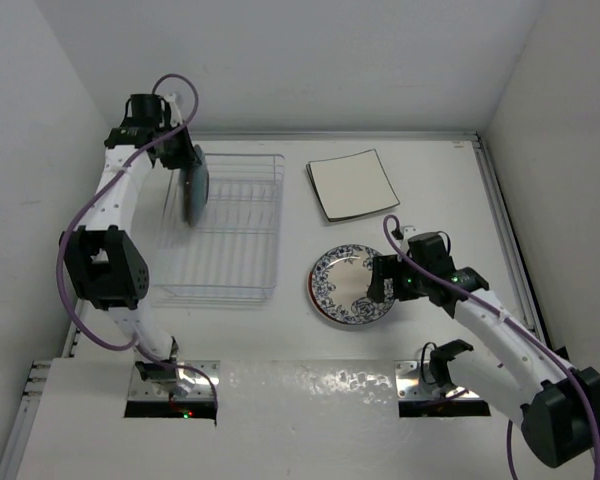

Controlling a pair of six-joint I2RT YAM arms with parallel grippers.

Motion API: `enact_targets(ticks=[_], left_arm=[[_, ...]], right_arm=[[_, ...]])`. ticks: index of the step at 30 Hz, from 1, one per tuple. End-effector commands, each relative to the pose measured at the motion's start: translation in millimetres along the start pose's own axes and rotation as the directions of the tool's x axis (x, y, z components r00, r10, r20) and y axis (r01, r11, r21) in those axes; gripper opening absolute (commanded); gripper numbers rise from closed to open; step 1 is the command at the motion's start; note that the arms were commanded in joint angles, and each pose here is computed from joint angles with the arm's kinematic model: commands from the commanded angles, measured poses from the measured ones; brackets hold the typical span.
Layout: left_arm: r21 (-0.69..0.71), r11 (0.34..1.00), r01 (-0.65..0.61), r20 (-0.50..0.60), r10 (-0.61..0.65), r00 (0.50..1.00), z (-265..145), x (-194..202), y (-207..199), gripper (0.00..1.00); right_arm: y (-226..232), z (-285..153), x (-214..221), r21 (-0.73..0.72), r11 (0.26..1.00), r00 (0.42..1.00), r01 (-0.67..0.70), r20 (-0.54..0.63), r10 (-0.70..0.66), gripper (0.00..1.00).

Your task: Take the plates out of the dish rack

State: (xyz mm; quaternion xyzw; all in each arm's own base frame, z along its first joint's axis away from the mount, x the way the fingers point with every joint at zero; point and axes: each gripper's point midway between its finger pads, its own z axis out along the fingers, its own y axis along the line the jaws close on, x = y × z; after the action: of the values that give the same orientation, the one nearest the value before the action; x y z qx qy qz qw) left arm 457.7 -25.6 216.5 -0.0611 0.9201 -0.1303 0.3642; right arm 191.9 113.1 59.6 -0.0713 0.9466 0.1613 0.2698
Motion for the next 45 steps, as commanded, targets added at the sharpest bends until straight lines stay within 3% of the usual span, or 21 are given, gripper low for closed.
enact_targets(ticks=[1, 4, 10, 13, 17, 21, 22, 23, 24, 25, 26, 27, 28, 29, 31, 32, 35, 36, 37, 40, 45], left_arm=[[0.099, 0.992, -0.079, 0.188, 0.06, 0.98, -52.0, -67.5, -34.8, 0.0], [0.146, 0.984, -0.103, 0.247, 0.065, 0.967, -76.0, -90.6, -52.1, 0.0], [0.254, 0.957, -0.138, 0.288, 0.062, 0.956, -99.0, -97.4, -88.6, 0.0], [0.354, 0.903, -0.244, 0.325, 0.126, 0.937, -114.7, -90.9, -143.5, 0.0], [0.306, 0.841, -0.447, 0.5, 0.257, 0.827, -146.8, -87.8, -228.7, 0.0], [0.238, 0.819, -0.523, 0.611, 0.292, 0.736, -172.5, -78.5, -265.6, 0.0], [0.146, 0.822, -0.55, 0.641, 0.345, 0.686, -174.8, -78.4, -263.3, 0.0], [0.128, 0.798, -0.588, 0.698, 0.349, 0.625, -187.6, -69.6, -289.1, 0.0], [0.081, 0.79, -0.608, 0.697, 0.391, 0.601, -183.6, -49.0, -284.2, 0.0], [-0.04, 0.803, -0.595, 0.757, 0.413, 0.506, -199.1, -59.6, -281.6, 0.0], [-0.056, 0.779, -0.625, 0.775, 0.429, 0.464, -206.7, -39.0, -296.1, 0.0], [-0.101, 0.763, -0.638, 0.767, 0.468, 0.438, -200.2, -16.6, -285.5, 0.0], [-0.184, 0.766, -0.616, 0.807, 0.475, 0.349, -218.2, -23.1, -283.7, 0.0], [-0.203, 0.725, -0.658, 0.798, 0.512, 0.318, -213.6, 6.5, -285.1, 0.0], [-0.278, 0.678, -0.681, 0.798, 0.557, 0.228, -223.8, 25.4, -290.8, 0.0], [-0.316, 0.638, -0.702, 0.765, 0.609, 0.21, -212.2, 43.8, -285.6, 0.0], [-0.42, 0.436, -0.796, 0.676, 0.735, 0.046, -197.9, 99.1, -299.0, 0.0], [-0.511, 0.357, -0.781, 0.604, 0.796, -0.031, -197.7, 106.2, -293.9, 0.0], [-0.526, 0.374, -0.764, 0.635, 0.77, -0.06, -212.0, 117.9, -305.7, 0.0], [-0.597, 0.195, -0.779, 0.513, 0.839, -0.184, -192.7, 157.5, -313.4, 0.0], [-0.581, 0.098, -0.808, 0.477, 0.845, -0.241, -176.5, 188.4, -324.7, 0.0]], right_arm=[[10.8, -5.9, -15.5, -0.045, 0.999, 0.999, 0.0, 0.054, 0.002, 0.96], [11.6, -10.3, -19.1, -0.04, 0.999, 0.998, 0.003, 0.055, -0.001, 0.96], [16.1, -28.1, -42.9, -0.026, 1.0, 0.994, -0.004, 0.11, 0.007, 0.99], [19.9, -48.3, -71.6, -0.002, 1.0, 0.986, -0.012, 0.168, 0.013, 0.99], [35.2, -84.5, -129.6, -0.004, 0.999, 0.958, -0.049, 0.282, 0.048, 0.99], [22.5, -110.5, -178.4, -0.001, 0.982, 0.898, -0.191, 0.404, 0.175, 0.99], [25.6, -115.6, -186.8, -0.055, 0.976, 0.887, -0.212, 0.408, 0.215, 0.99], [12.7, -132.3, -205.7, -0.089, 0.954, 0.84, -0.288, 0.456, 0.295, 0.99], [10.0, -139.4, -215.3, -0.121, 0.943, 0.82, -0.31, 0.469, 0.329, 0.99], [16.8, -151.1, -230.6, -0.179, 0.936, 0.809, -0.302, 0.471, 0.351, 0.99], [17.4, -157.0, -239.4, -0.204, 0.929, 0.8, -0.31, 0.472, 0.37, 0.99], [16.0, -159.4, -243.5, -0.213, 0.923, 0.803, -0.32, 0.456, 0.384, 0.99], [23.3, -165.3, -256.9, -0.242, 0.922, 0.809, -0.303, 0.445, 0.383, 0.99], [25.5, -167.4, -260.5, -0.253, 0.919, 0.812, -0.302, 0.438, 0.387, 0.99], [37.8, -166.5, -263.0, -0.322, 0.901, 0.816, -0.289, 0.409, 0.408, 0.99], [43.0, -167.7, -268.7, -0.358, 0.896, 0.81, -0.263, 0.422, 0.406, 0.98], [59.8, -147.3, -258.4, -0.468, 0.846, 0.836, -0.255, 0.333, 0.436, 0.96], [63.5, -140.1, -252.9, -0.486, 0.834, 0.848, -0.259, 0.298, 0.438, 0.95], [64.7, -129.5, -244.9, -0.488, 0.832, 0.863, -0.265, 0.265, 0.43, 0.95], [85.3, -112.4, -226.1, -0.505, 0.836, 0.91, -0.214, 0.207, 0.358, 0.95], [98.9, -97.4, -201.6, -0.488, 0.857, 0.946, -0.164, 0.169, 0.277, 0.95]])
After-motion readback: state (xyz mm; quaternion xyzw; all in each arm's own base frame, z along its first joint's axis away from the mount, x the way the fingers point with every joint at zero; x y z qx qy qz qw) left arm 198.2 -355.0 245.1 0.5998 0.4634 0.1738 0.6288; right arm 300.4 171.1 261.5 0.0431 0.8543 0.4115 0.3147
